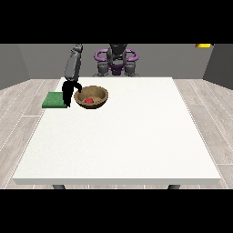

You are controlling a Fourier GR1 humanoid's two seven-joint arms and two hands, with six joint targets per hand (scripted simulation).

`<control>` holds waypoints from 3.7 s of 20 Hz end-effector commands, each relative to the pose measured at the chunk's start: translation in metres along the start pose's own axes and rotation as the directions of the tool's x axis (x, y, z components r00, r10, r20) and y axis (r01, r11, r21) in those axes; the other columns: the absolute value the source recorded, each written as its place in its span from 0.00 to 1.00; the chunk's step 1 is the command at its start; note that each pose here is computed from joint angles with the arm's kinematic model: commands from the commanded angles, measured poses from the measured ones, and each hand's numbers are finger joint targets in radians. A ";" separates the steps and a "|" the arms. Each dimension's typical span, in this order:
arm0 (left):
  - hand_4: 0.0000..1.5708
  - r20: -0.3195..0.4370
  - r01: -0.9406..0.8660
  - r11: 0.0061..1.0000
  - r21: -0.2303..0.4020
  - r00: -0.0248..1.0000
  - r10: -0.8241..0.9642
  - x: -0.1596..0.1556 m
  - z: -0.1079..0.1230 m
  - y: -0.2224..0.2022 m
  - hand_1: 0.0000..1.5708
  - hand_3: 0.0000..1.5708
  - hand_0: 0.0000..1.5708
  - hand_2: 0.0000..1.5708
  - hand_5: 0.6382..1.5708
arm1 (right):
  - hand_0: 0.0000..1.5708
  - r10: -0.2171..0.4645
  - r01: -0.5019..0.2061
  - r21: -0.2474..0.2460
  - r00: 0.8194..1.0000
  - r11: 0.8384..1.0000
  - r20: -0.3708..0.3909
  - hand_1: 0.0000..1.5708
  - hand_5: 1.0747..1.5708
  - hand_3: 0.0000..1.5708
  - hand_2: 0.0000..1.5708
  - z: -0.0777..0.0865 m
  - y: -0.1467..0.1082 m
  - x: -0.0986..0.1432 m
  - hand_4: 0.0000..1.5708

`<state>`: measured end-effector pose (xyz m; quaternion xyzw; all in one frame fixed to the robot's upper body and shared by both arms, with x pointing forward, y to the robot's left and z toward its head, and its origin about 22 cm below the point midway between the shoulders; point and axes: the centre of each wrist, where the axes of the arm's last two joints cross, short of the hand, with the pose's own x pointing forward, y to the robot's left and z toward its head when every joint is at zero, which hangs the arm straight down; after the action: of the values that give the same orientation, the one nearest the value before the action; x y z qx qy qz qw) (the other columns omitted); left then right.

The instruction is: Pick the cup and pour the ball into the bowl, then pick the bowl and place it on the pad

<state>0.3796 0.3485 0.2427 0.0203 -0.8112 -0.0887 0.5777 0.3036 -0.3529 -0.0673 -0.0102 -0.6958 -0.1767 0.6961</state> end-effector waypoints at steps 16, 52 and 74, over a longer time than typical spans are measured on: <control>0.65 0.041 0.003 1.000 -0.004 0.999 -0.003 0.017 0.025 0.035 0.00 0.00 0.00 0.00 0.97 | 0.00 -0.024 0.025 0.000 0.998 1.000 0.050 0.00 0.95 0.00 0.00 -0.017 0.061 -0.014 0.30; 0.77 -0.028 -0.001 0.984 0.179 1.000 0.006 -0.024 0.091 0.130 0.00 0.00 0.00 0.00 0.97 | 1.00 0.494 -0.533 -0.185 0.841 0.825 -0.221 1.00 0.99 0.37 1.00 -0.036 -0.087 0.180 0.70; 0.76 0.018 0.020 0.979 0.201 1.000 -0.024 -0.022 0.107 0.154 0.00 0.00 0.00 0.00 0.99 | 1.00 0.243 -0.301 -0.274 0.943 0.913 -0.226 1.00 1.00 0.56 1.00 -0.055 -0.055 0.132 0.45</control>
<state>0.3019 0.5045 0.2091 0.0847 -0.8216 -0.0134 0.5635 0.3321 -0.4583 0.0508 -0.2003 -0.5940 -0.1550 0.7636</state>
